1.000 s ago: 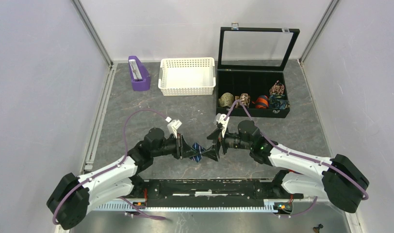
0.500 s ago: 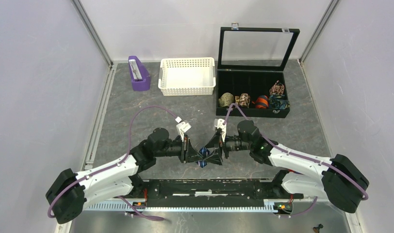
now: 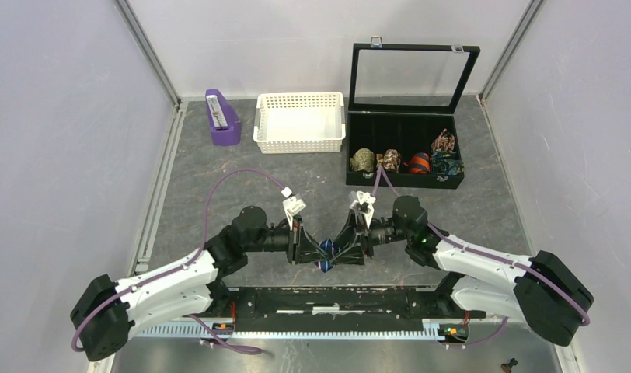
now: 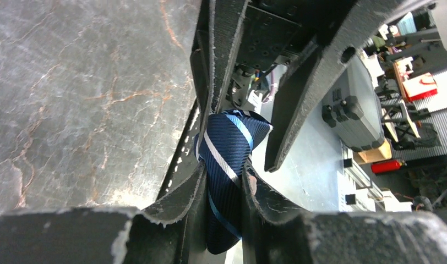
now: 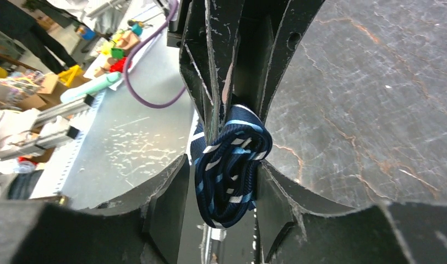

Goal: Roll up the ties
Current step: Pick up the tie at the center of the board.

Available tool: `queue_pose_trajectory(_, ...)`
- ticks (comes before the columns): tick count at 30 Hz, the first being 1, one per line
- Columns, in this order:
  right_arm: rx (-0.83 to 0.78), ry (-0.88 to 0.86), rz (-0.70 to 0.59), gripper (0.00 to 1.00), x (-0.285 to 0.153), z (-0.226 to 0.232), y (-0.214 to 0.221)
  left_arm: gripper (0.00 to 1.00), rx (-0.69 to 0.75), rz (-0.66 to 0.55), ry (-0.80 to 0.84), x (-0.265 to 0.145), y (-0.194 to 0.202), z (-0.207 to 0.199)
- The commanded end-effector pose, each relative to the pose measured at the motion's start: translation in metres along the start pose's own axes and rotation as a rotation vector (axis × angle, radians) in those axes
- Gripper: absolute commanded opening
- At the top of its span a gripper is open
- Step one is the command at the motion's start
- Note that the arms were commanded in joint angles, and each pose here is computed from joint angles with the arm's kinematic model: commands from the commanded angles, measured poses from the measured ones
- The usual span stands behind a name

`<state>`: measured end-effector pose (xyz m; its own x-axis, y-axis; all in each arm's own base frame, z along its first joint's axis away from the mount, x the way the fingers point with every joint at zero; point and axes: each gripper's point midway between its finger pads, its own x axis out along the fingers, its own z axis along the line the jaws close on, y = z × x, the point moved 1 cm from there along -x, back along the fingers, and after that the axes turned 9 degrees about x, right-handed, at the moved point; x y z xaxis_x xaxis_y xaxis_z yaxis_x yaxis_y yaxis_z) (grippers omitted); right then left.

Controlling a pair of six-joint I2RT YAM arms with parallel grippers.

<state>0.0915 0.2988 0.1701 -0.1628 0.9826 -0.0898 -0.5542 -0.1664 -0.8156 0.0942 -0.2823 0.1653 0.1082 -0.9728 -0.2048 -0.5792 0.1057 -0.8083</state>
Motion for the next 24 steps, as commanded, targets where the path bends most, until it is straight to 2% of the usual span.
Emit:
queue_pose_trajectory(1, -0.045, -0.173, -0.075, 0.50, -0.004, 0.041, -0.025, 0.15, 0.144, -0.087, 0.084, 0.001, -0.026, -0.020)
queue_pose_trajectory(8, 0.033, -0.191, -0.071, 0.32, 0.000, 0.039, -0.022, 0.15, 0.181, -0.108, 0.106, -0.002, -0.030, -0.028)
queue_pose_trajectory(12, 0.067, -0.211, -0.084, 0.17, 0.000, 0.041, -0.022, 0.15, 0.184, -0.107, 0.103, -0.002, -0.029, -0.027)
queue_pose_trajectory(15, 0.079, -0.198, -0.084, 0.10, 0.001, 0.037, -0.020, 0.15, 0.179, -0.108, 0.094, -0.001, -0.029, -0.025)
queue_pose_trajectory(17, 0.082, -0.178, -0.076, 0.00, 0.002, 0.032, -0.018, 0.17, 0.172, -0.112, 0.079, -0.001, -0.029, -0.023)
queue_pose_trajectory(19, 0.083, -0.146, -0.070, 0.00, 0.003, 0.025, -0.015, 0.25, 0.170, -0.119, 0.065, -0.001, -0.031, -0.022)
queue_pose_trajectory(22, 0.077, -0.073, -0.057, 0.00, 0.005, 0.011, -0.012, 0.53, 0.168, -0.132, 0.037, -0.003, -0.034, -0.019)
queue_pose_trajectory(24, 0.075, -0.014, -0.057, 0.00, 0.006, 0.000, -0.013, 0.67, 0.165, -0.141, 0.015, -0.006, -0.036, -0.017)
